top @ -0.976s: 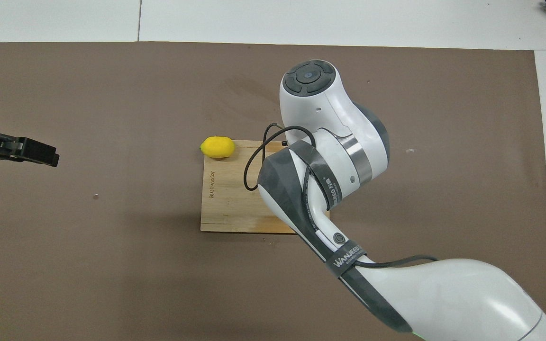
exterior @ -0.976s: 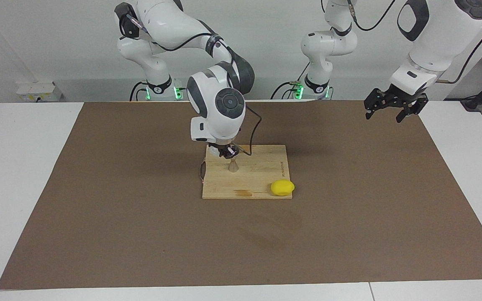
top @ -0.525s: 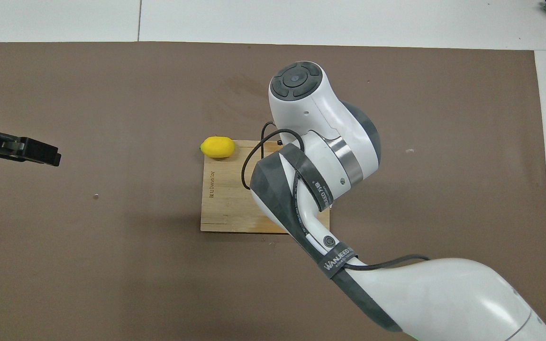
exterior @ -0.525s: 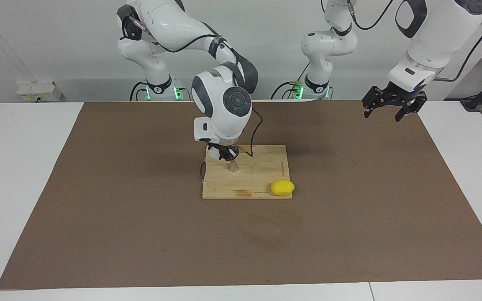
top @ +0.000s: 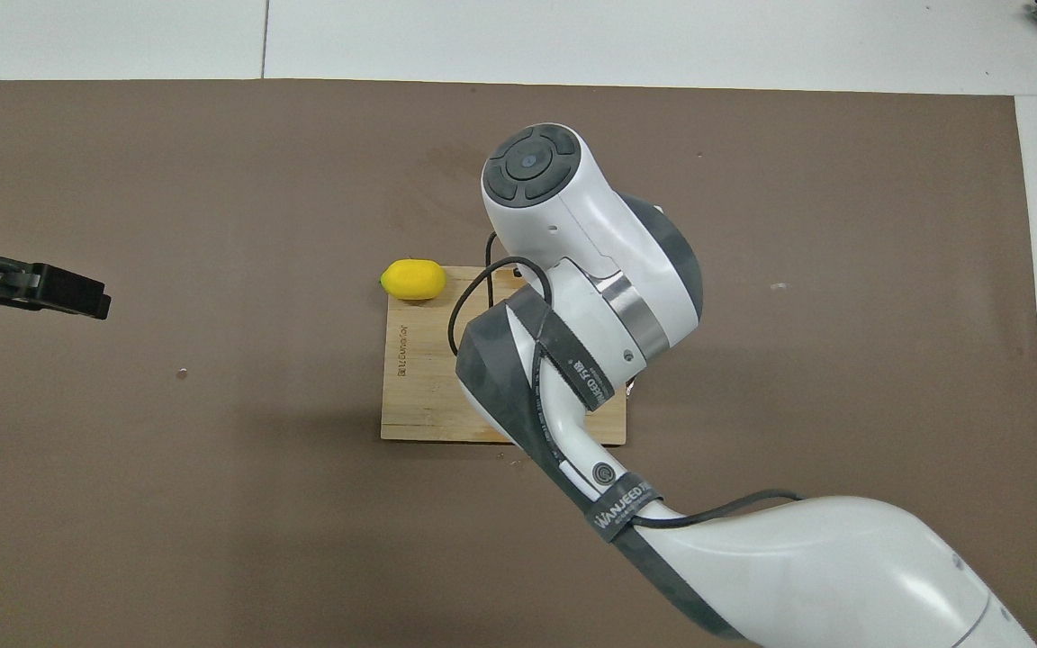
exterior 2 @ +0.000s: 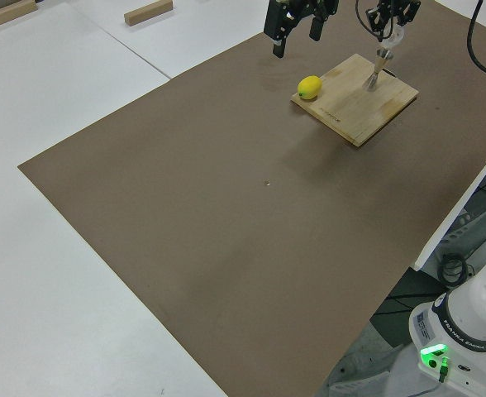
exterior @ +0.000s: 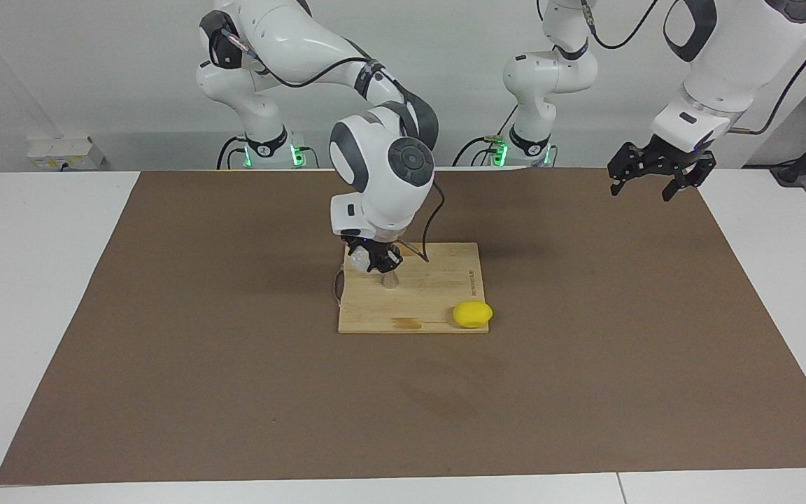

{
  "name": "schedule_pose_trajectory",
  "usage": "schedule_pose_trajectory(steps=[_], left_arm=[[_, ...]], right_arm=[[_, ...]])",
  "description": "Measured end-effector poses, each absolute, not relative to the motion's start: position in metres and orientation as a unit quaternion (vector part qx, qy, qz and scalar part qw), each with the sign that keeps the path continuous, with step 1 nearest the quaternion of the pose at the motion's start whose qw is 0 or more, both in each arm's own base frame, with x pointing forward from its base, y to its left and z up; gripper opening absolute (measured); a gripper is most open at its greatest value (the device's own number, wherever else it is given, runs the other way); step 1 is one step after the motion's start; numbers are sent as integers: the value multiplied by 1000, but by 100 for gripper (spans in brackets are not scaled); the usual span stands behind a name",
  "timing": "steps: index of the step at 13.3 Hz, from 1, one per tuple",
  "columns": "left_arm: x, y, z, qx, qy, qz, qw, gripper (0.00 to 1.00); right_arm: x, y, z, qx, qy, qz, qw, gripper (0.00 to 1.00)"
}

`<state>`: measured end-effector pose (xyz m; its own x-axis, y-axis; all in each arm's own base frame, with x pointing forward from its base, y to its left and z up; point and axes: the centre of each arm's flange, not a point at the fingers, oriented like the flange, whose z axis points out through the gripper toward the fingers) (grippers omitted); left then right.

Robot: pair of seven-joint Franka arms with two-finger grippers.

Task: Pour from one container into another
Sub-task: 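Tilt the clear cup over the metal cup with the right gripper, then hold the clear cup tilted above the metal cup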

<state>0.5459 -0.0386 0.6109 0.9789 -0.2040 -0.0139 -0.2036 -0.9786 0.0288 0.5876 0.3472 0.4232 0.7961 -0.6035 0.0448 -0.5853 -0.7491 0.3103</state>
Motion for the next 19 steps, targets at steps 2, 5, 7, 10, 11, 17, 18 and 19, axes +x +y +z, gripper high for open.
schedule_pose_trajectory(steps=[2,5,7,10,11,17,18,19], left_arm=[[546,-39,611,995,-102,-8,14,100],[546,-39,611,995,-102,-9,14,100],[546,-39,611,995,-102,-9,14,100],[546,-39,611,995,-102,-9,14,100],[546,-39,611,995,-102,-9,14,100],[546,-39,611,995,-102,-9,14,100],[546,-39,611,995,-102,-9,14,100],[546,-39,611,995,-102,-9,14,100]], right_arm=[[585,353,424,941,-296,-17,165,49],[581,361,426,944,-280,-2,175,49],[580,363,427,946,-270,8,181,49],[581,367,429,947,-261,27,185,49],[579,370,429,947,-256,34,188,49],[570,388,428,950,-218,65,213,49],[569,389,427,950,-213,70,218,49],[568,392,425,950,-208,75,222,49]])
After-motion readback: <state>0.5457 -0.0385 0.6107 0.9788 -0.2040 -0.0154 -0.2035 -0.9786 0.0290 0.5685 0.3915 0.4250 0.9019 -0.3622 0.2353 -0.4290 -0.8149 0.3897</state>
